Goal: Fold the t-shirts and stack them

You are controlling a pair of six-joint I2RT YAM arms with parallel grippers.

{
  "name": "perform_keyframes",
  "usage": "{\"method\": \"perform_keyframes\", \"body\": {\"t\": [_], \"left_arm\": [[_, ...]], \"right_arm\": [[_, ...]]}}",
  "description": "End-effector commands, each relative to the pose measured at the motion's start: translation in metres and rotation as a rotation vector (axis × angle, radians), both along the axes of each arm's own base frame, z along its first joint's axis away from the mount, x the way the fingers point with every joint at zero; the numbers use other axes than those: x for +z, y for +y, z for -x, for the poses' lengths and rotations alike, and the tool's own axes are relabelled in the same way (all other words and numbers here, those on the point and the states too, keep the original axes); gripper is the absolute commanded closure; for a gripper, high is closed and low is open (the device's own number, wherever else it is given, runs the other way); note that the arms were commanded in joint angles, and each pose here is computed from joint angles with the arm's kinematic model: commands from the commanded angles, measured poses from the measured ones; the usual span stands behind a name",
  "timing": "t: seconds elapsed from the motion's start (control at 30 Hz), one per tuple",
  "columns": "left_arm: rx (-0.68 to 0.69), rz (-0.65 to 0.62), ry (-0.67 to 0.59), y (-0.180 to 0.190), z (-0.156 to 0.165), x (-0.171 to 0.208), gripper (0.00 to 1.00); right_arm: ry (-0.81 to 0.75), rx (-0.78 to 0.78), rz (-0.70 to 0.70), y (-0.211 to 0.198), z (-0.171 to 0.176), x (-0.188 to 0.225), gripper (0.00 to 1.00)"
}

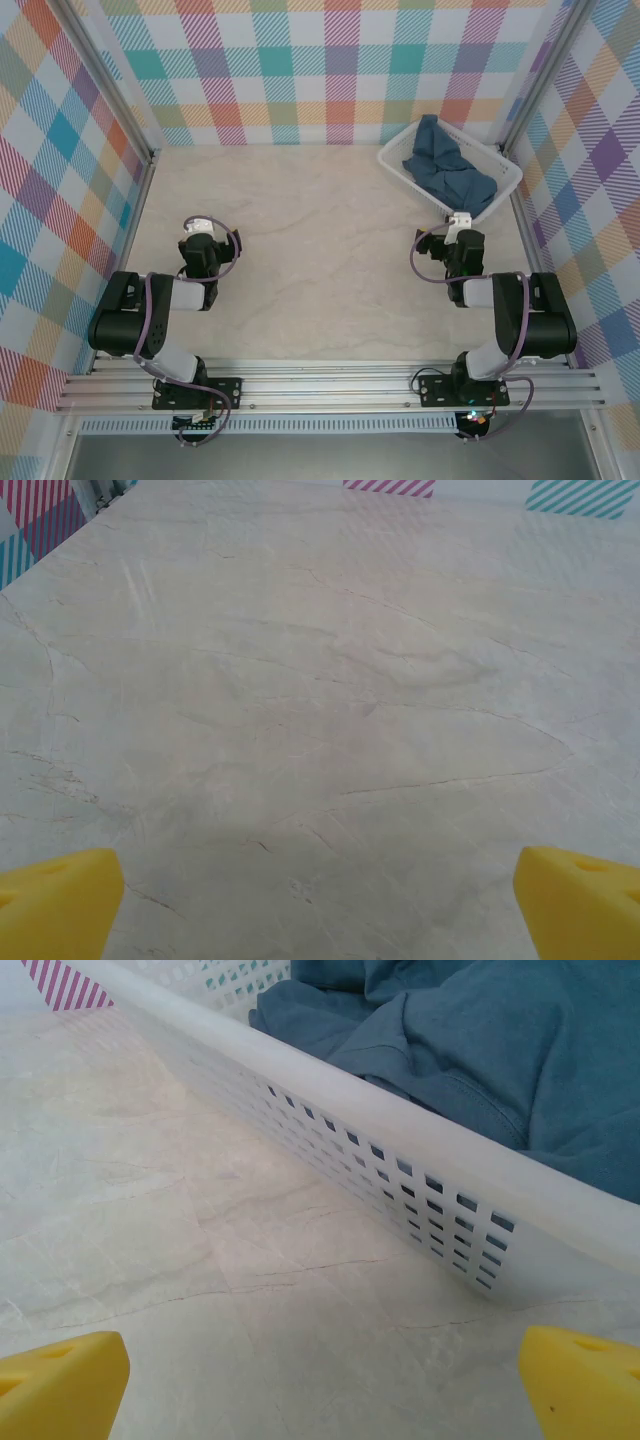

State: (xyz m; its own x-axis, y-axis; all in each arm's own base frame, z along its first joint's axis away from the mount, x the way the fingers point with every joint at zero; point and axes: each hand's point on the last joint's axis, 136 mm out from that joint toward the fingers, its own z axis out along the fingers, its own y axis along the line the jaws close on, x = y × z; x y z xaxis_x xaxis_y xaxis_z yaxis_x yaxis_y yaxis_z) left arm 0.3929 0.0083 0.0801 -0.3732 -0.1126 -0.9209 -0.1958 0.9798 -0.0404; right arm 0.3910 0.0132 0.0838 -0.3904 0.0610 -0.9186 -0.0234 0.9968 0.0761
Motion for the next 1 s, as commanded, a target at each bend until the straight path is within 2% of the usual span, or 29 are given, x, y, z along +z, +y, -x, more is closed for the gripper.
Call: {"method": "perform_keyframes", "body": {"t": [0.0,0.6,0.67,0.73,0.83,0.9,0.93,0.97], "left_arm": [[-0.021,-0.012,-0.002,-0.003,-0.002,0.001,0.0],[-0.019,-0.011,-0.005,-0.002,-0.001,0.002,0.0],[-0.008,-0.007,-0.036,0.0,0.004,0.006,0.0],[0.03,-0.023,-0.088,0.004,0.014,0.023,0.0],[0.053,-0.07,-0.164,-0.001,0.028,0.074,0.0],[0.049,-0.052,-0.298,-0.006,0.031,0.132,0.0],[0.075,-0.017,-0.345,-0.003,0.031,0.159,0.0],[0.154,0.078,-0.318,0.006,0.034,0.18,0.0]], "right_arm": [[-0.031,0.016,0.004,0.002,-0.006,0.009,0.0],[-0.035,0.016,0.006,0.002,-0.005,0.009,0.0],[-0.07,-0.016,0.014,-0.002,-0.002,0.022,0.0],[-0.086,-0.071,0.04,-0.008,0.006,0.048,0.0],[-0.188,-0.143,0.026,-0.007,0.018,0.125,0.0],[-0.096,-0.241,-0.093,-0.016,0.019,0.174,0.0],[-0.037,-0.187,-0.138,-0.008,0.016,0.192,0.0],[0.045,-0.191,-0.219,-0.004,0.014,0.205,0.0]]}}
